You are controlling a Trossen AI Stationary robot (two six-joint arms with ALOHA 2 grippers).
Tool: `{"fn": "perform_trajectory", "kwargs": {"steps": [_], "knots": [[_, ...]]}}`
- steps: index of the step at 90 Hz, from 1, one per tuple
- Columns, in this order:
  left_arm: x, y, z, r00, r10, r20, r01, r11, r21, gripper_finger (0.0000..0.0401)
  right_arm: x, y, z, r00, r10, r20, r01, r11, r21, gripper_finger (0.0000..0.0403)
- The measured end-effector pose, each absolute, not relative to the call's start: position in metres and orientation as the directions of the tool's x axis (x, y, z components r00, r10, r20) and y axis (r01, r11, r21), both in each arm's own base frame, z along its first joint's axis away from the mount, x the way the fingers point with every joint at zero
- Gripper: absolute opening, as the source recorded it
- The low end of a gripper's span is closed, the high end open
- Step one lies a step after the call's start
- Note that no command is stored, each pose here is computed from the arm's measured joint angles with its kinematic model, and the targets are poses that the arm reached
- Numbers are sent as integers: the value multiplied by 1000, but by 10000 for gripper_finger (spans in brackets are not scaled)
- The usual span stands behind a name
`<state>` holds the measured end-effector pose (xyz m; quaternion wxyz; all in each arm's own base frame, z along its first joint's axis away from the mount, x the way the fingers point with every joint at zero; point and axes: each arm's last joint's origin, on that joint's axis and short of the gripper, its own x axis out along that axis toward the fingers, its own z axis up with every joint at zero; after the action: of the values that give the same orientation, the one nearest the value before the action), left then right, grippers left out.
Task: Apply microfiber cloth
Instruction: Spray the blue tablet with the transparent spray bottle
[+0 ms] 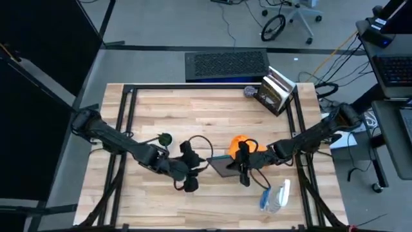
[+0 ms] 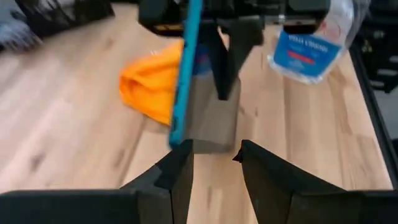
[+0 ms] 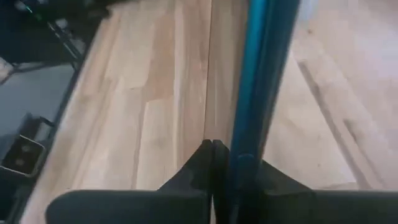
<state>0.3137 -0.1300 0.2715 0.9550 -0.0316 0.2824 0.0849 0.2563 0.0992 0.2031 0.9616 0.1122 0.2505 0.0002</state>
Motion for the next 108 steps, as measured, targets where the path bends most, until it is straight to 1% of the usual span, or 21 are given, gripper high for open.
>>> {"fn": "perform_trajectory", "kwargs": {"steps": [20,33,48,58,73,81,100,108], "knots": [[314,-129,273,831,178,-527,-199,980,17,118,243,91,237,937,11,-349,48,986,159,14],[317,-124,275,838,191,-511,-217,976,8,118,240,88,251,964,-10,-266,41,993,110,14],[326,-118,284,885,191,-425,-238,969,-60,118,244,90,262,988,-2,-151,12,998,63,15],[329,-117,289,905,188,-381,-230,971,-67,118,246,93,267,995,26,-93,-22,999,46,15],[333,-115,294,929,157,-336,-198,976,-94,117,246,93,269,997,40,-66,-37,999,40,15],[335,-114,297,942,127,-309,-166,981,-102,104,246,93,271,998,41,-53,-39,998,40,15],[343,-113,296,960,80,-269,-121,983,-141,47,247,94,276,998,67,1,-67,998,10,15],[347,-114,292,961,52,-272,-84,991,-106,29,248,95,276,997,73,12,-73,997,2,15]]}}
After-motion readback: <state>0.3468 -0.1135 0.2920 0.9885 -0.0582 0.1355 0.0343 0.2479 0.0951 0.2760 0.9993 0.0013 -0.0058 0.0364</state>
